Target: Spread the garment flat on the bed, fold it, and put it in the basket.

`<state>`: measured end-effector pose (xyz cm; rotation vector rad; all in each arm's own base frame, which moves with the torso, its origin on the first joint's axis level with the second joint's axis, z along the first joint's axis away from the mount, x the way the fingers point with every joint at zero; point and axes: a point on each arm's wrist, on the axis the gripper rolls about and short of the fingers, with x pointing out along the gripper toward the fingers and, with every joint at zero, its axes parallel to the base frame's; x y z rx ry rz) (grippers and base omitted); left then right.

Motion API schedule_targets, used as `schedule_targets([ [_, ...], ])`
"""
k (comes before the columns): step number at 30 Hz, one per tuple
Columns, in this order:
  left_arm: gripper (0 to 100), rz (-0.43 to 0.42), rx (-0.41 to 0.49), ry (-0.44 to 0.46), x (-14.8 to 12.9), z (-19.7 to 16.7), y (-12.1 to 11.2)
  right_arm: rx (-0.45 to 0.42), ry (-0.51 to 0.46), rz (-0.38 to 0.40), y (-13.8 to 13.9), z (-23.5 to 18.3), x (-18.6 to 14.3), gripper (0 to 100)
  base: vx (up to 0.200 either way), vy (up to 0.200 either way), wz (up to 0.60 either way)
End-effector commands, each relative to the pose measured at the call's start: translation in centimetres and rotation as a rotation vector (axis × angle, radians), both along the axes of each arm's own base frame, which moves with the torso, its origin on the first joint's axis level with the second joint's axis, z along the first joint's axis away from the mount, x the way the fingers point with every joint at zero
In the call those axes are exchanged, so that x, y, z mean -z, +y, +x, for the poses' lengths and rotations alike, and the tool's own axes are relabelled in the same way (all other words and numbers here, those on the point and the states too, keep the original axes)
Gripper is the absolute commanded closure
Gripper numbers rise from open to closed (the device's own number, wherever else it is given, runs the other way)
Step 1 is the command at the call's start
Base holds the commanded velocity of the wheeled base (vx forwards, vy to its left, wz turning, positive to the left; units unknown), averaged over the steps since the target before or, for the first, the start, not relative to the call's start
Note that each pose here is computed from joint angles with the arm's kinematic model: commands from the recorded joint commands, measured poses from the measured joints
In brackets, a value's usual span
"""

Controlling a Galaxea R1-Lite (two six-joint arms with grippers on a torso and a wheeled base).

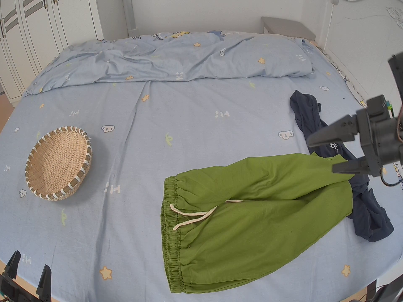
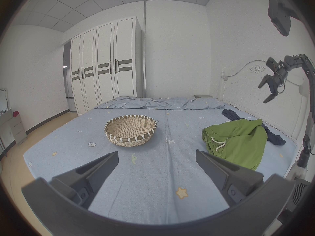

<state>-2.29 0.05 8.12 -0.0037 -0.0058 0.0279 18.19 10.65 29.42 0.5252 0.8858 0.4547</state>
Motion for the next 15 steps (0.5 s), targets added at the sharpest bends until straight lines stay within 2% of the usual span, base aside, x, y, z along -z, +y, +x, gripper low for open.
schedule_targets([
  [1,0,0.005,0.005,0.001,0.5,0.0,0.0,0.155,-0.068,0.051,-6.0,-3.9,2.6,0,0.0,0.0,0.0],
  [5,0,0.005,-0.006,-0.002,0.5,0.0,0.0,0.19,-0.118,0.058,-6.5,-3.1,4.2,0,0.0,0.0,0.0],
  [13,0,0.017,-0.021,-0.009,0.4,0.0,0.0,0.187,-0.142,0.065,-6.5,-3.6,4.0,0,0.0,0.0,0.0],
  [14,0,0.006,-0.023,-0.043,-0.4,-0.2,0.0,0.187,-0.142,0.065,-6.5,-3.6,4.0,0,0.0,0.0,0.0],
  [15,0,-0.032,-0.008,-0.136,-2.9,-0.9,0.0,0.189,-0.142,0.065,-6.6,-3.6,4.1,0,0.0,0.0,0.0],
])
